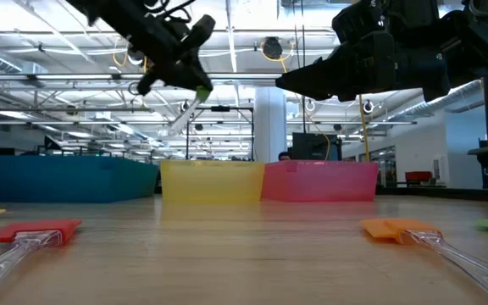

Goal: Pick & Place Kitchen Items
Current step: Put the left green spatula into the yellow bin

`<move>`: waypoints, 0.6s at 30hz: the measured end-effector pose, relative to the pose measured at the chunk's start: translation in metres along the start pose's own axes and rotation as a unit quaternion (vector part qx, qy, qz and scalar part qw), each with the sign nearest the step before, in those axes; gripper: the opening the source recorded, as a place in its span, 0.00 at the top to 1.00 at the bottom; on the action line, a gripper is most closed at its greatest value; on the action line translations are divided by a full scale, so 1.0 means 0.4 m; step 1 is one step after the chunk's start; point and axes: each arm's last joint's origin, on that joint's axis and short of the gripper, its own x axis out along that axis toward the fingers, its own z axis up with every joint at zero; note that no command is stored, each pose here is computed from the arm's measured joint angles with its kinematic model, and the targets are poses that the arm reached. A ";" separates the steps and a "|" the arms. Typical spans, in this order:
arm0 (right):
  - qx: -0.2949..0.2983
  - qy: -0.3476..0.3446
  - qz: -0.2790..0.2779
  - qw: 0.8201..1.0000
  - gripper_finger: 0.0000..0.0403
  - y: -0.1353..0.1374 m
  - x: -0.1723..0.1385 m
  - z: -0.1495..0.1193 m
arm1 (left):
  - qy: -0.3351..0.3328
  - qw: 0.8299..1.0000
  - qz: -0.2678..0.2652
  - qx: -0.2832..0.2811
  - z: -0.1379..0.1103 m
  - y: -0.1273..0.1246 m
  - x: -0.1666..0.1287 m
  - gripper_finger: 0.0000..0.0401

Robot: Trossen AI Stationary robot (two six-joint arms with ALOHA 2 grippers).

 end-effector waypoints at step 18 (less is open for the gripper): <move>0.000 0.014 0.001 1.000 0.58 0.001 0.000 -0.006 | 0.052 0.993 0.106 -0.017 -0.001 0.200 0.229 0.90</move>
